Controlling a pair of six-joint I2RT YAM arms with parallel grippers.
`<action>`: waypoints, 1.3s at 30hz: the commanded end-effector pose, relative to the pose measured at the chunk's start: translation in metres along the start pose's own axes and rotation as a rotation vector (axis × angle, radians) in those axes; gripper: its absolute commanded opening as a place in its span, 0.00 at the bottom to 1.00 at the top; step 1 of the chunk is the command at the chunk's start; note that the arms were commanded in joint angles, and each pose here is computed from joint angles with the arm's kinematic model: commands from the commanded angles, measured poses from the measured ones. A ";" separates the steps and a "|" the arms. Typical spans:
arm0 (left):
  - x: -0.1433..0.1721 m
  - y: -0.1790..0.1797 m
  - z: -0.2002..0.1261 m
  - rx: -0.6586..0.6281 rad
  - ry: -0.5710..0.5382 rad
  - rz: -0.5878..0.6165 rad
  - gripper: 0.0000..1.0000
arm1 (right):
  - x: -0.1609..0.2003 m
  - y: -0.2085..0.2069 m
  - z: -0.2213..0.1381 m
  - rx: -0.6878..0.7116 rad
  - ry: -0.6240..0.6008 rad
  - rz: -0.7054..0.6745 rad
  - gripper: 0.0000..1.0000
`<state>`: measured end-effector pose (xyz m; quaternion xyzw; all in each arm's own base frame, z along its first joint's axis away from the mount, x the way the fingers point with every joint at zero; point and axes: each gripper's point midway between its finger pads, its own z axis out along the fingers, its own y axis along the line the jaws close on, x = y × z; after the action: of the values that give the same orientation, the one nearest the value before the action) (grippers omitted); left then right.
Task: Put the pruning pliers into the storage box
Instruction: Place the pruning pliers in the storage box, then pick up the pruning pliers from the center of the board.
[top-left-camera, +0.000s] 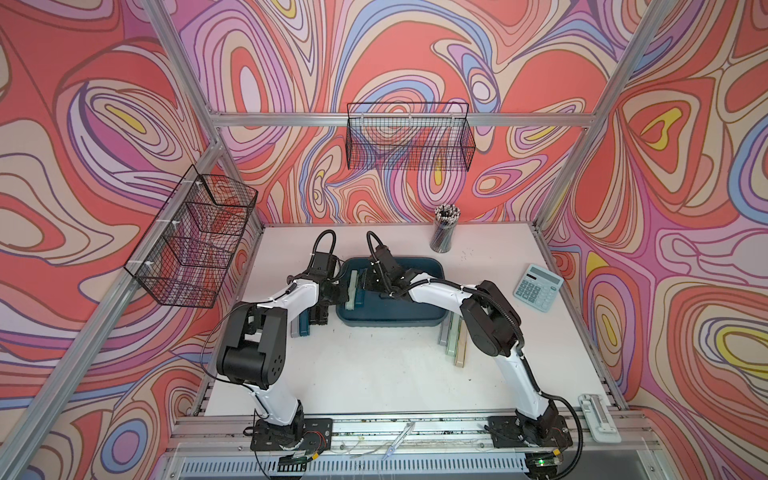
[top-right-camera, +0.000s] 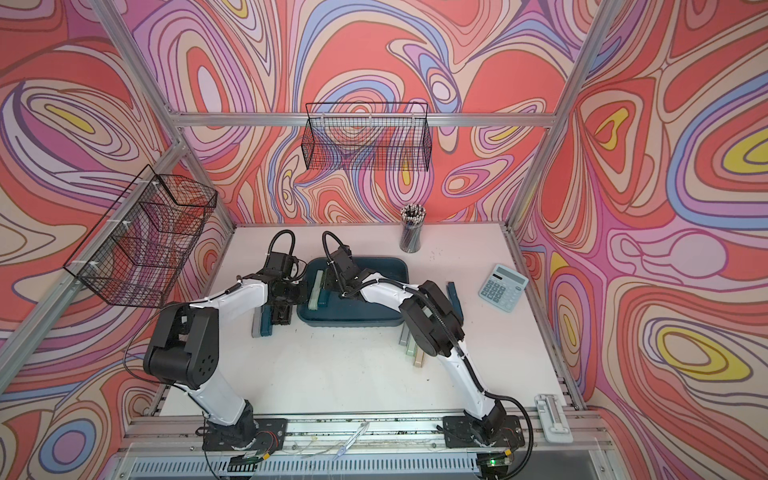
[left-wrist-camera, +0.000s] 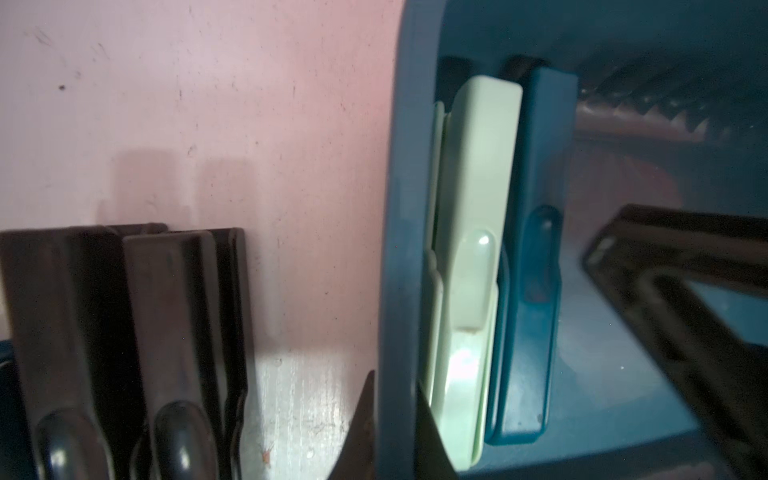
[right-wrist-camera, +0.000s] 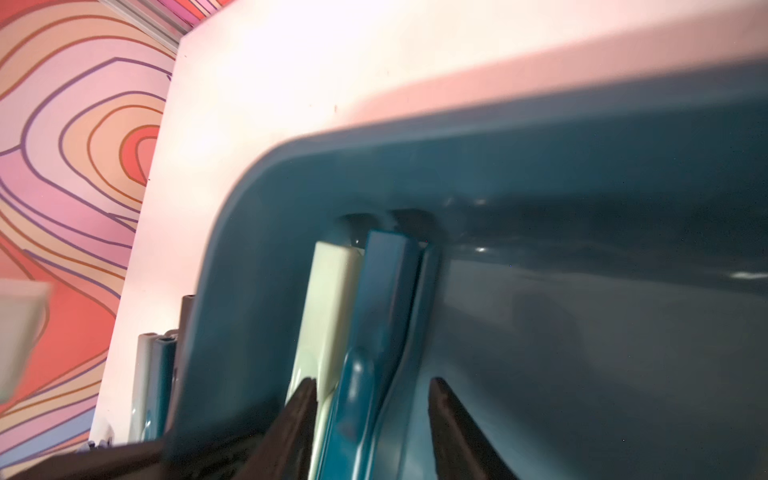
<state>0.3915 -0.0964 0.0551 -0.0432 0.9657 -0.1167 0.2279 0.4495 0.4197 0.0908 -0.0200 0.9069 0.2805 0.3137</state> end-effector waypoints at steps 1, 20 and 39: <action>-0.012 -0.011 -0.013 0.032 -0.058 0.022 0.00 | -0.045 -0.005 -0.056 0.035 -0.091 -0.092 0.47; -0.020 0.011 -0.021 -0.053 -0.093 0.025 0.00 | 0.018 -0.249 -0.221 0.608 0.184 -0.200 0.47; -0.022 0.012 -0.019 -0.036 -0.093 0.005 0.00 | 0.066 -0.267 -0.210 0.557 0.360 -0.228 0.49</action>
<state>0.3932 -0.0799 0.0604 -0.0484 0.9651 -0.0915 0.2407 0.3452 0.0936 0.0699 -0.0686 0.9777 -0.0293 0.1961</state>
